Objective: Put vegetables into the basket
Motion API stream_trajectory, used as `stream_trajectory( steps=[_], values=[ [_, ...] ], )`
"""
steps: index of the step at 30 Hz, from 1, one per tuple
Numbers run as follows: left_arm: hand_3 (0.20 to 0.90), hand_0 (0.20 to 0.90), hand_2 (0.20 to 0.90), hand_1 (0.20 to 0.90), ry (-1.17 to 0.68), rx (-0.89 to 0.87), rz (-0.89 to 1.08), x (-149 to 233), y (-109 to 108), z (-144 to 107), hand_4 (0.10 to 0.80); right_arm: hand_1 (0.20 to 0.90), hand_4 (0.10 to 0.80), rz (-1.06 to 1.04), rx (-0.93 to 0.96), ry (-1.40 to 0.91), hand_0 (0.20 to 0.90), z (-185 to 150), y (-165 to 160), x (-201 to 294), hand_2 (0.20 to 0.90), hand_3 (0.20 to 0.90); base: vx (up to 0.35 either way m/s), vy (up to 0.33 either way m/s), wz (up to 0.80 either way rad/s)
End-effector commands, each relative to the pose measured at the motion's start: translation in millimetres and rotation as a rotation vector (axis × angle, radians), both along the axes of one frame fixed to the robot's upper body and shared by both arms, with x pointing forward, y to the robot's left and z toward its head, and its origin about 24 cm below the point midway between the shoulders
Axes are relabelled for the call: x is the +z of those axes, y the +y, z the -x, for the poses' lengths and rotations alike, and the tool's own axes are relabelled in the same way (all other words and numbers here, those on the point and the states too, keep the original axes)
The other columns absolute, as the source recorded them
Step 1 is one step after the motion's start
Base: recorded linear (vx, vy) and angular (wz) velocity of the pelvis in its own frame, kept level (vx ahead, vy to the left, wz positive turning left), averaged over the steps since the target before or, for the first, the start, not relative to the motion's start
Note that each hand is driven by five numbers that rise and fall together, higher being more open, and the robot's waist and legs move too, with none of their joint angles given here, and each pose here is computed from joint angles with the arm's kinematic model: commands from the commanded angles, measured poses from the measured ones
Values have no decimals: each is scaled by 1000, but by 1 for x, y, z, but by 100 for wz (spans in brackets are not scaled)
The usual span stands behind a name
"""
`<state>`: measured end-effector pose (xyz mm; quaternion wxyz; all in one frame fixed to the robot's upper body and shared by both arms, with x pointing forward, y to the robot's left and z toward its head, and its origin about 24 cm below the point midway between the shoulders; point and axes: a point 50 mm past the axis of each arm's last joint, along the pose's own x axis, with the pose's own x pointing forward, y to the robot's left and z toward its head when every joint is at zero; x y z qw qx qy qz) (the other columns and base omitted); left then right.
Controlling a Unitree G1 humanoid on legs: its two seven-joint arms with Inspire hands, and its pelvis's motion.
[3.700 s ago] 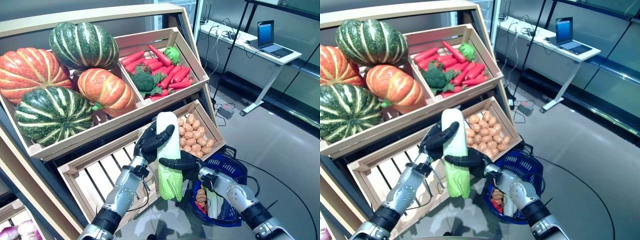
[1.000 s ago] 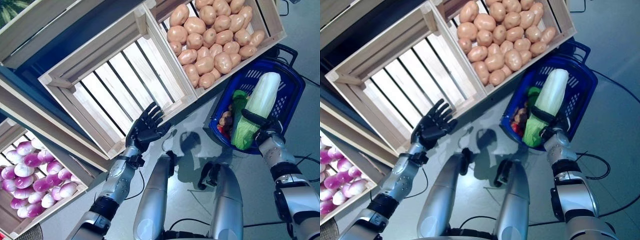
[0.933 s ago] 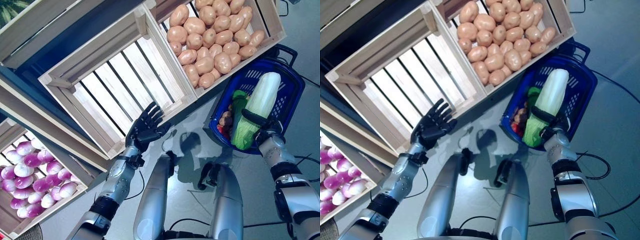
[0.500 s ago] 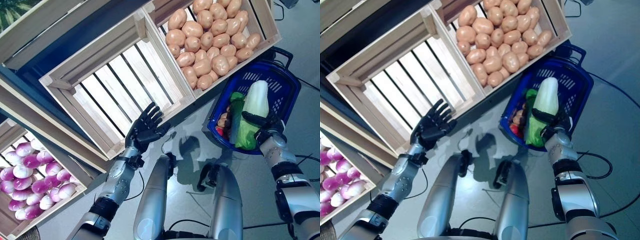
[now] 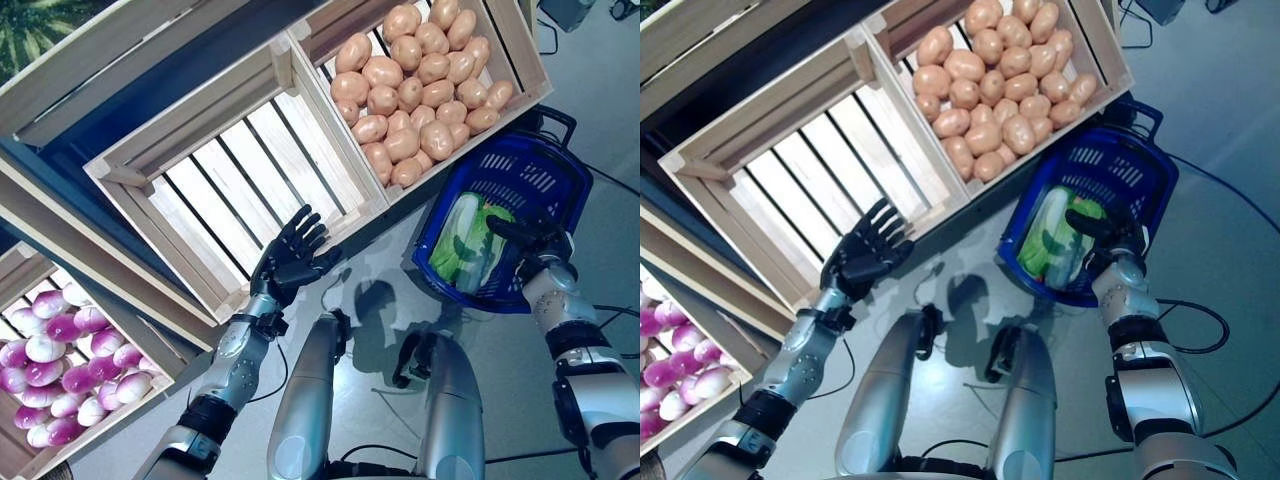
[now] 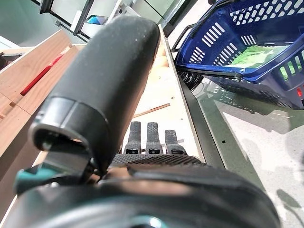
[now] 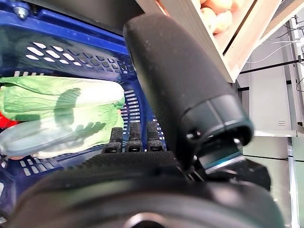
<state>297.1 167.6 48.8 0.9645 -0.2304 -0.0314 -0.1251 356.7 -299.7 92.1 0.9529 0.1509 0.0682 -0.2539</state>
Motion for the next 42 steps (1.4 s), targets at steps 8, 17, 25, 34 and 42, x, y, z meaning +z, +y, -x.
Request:
stream_trajectory(
  steps=[8, 17, 25, 34, 42],
  values=[
    [900, 900, 900, 900, -188, -7, 24, 28, 11, 13, 800, 900, 800, 158, -82, -212, 900, 3, -17, 55, 900, 900, 1, 16, -2],
    [900, 900, 900, 900, -145, 4, 7, 23, 12, 13, 800, 900, 800, 187, -10, -189, 900, 8, -5, 37, 900, 900, 46, 15, -9],
    [900, 900, 900, 900, 8, 71, -70, -11, 20, 25, 800, 900, 800, 255, 201, -97, 900, 27, 47, -16, 900, 900, 131, 5, -13],
    [900, 900, 900, 900, 144, 121, -119, -47, 23, 46, 800, 900, 800, 293, 439, 51, 900, 79, 84, -83, 900, 900, 104, 10, 0],
    [900, 900, 900, 900, 352, 160, -200, -98, 20, 76, 800, 900, 800, 75, 597, 255, 900, 131, 138, -145, 900, 900, 36, 34, -8]
  ],
)
